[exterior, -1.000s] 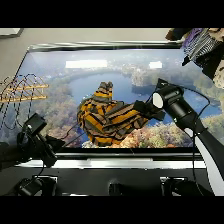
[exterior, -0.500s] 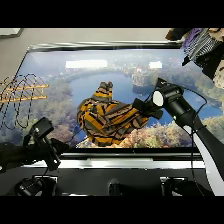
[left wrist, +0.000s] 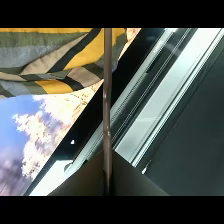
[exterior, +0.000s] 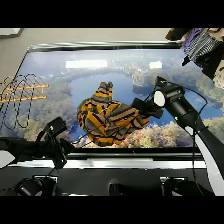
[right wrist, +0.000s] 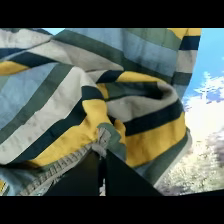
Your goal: Fold the clothes and pants, and hang the long-sleeved shirts on hangers.
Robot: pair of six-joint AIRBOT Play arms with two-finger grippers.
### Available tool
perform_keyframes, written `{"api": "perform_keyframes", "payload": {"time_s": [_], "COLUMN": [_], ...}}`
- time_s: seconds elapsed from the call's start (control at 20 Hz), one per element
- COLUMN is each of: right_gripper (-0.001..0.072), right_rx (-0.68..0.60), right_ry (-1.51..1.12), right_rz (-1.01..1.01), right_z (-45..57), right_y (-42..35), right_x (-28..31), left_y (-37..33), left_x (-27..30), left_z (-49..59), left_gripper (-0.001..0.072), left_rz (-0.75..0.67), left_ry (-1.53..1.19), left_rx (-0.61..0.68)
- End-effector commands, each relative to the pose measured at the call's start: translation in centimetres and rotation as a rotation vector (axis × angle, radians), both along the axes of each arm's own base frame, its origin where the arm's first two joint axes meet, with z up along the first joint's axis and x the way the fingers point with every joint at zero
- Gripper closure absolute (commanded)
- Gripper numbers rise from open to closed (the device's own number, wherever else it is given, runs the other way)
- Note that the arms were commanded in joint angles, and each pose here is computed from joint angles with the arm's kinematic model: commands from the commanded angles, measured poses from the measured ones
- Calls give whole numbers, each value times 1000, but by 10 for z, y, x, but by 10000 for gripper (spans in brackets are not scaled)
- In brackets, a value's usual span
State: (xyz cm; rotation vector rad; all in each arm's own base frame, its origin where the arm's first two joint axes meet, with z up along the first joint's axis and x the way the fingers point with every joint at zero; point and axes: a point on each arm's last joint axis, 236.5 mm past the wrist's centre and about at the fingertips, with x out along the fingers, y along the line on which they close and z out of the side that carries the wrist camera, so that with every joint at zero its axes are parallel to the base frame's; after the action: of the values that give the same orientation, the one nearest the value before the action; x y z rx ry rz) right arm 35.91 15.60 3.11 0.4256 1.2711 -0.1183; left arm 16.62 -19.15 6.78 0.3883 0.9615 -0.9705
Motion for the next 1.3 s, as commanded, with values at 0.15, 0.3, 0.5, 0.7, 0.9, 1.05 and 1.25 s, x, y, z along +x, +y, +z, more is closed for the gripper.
{"api": "perform_keyframes", "payload": {"time_s": [0.15, 0.3, 0.5, 0.7, 0.9, 1.05, 1.25], "right_gripper": [684, 684, 684, 684, 684, 684, 684], "right_rx": [-125, -168, -163, -132, -129, -122, -108], "right_ry": [52, 37, 8, 1, -43, -63, -119], "right_rz": [33, 34, 36, 64, 134, 175, 219], "right_z": [1, 2, 3, 5, 18, 27, 60], "right_y": [-28, -38, -36, -28, -13, -1, 5], "right_x": [-18, -14, -7, -7, -13, -21, -18], "left_y": [-1, 8, 13, 8, -4, -14, -22], "left_x": [8, -13, -22, 2, 26, 32, 33], "left_z": [34, 38, 33, 30, 22, 18, 12], "left_gripper": [692, 693, 692, 692, 692, 692, 692], "left_rz": [-8, -53, -73, -37, -16, -67, -103], "left_ry": [-68, -6, 29, -16, -32, -51, -39], "left_rx": [-17, 30, 58, 56, 45, 38, 31]}}
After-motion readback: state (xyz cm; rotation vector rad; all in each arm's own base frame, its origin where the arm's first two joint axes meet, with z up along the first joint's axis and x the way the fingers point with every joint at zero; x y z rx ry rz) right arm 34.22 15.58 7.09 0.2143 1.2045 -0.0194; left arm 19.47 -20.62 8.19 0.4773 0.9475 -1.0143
